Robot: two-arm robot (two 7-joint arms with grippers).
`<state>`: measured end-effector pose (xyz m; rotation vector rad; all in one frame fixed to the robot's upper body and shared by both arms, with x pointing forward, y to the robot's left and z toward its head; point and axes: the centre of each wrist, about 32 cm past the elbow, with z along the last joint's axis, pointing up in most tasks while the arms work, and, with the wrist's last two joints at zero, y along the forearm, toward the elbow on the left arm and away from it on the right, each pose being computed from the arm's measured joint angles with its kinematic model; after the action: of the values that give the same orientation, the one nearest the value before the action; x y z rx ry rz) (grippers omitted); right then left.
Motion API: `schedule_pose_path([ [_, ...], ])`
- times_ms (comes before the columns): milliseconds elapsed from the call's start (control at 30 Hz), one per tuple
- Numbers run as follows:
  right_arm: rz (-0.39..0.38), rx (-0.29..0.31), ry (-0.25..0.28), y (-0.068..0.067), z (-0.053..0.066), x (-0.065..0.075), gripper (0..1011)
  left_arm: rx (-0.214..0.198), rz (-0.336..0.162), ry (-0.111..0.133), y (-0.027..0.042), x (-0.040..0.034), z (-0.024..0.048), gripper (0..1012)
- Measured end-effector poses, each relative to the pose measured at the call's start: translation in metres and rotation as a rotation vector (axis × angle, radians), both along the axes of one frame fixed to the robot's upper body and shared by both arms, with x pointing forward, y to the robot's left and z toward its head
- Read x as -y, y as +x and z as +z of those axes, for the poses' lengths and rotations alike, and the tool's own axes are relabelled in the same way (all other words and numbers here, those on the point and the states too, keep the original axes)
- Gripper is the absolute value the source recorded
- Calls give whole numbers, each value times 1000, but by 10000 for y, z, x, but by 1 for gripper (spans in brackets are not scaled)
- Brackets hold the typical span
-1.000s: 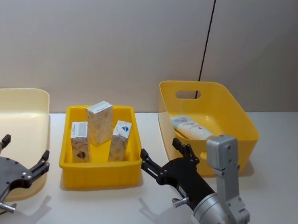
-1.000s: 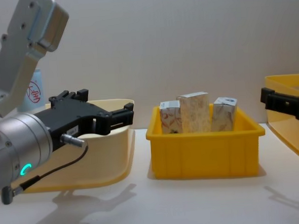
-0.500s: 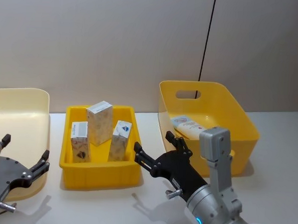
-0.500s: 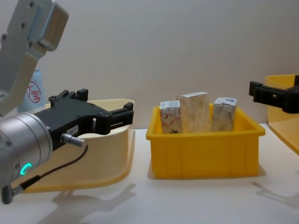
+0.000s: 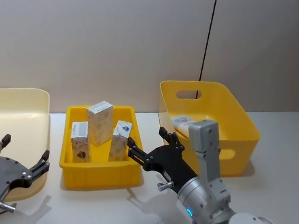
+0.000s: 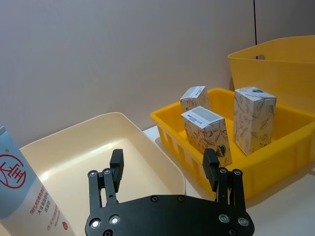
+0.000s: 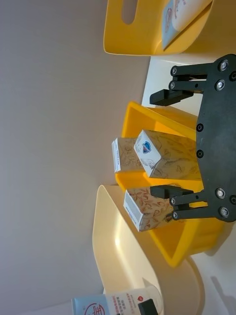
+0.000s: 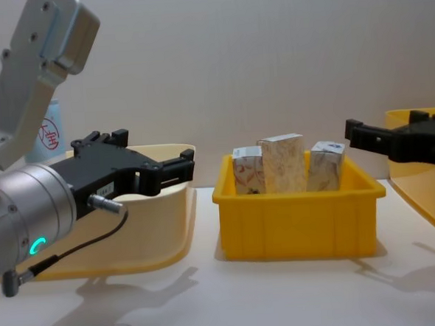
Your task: Bimanual collaborative sorting of washing and personal care products
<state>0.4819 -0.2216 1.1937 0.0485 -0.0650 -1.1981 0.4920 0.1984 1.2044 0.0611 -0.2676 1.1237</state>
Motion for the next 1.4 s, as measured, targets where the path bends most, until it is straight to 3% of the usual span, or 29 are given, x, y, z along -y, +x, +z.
schedule_pose_path([
  [467, -13, -36, 8, 238, -16, -83, 1001, 0, 0, 0, 0, 0, 0, 1002],
  [933, 39, -57, -1, 491, -24, -74, 1002, 0, 0, 0, 0, 0, 0, 1002],
  [1400, 65, -85, -18, 614, -25, -79, 1001, 0, 0, 0, 0, 0, 0, 1002],
])
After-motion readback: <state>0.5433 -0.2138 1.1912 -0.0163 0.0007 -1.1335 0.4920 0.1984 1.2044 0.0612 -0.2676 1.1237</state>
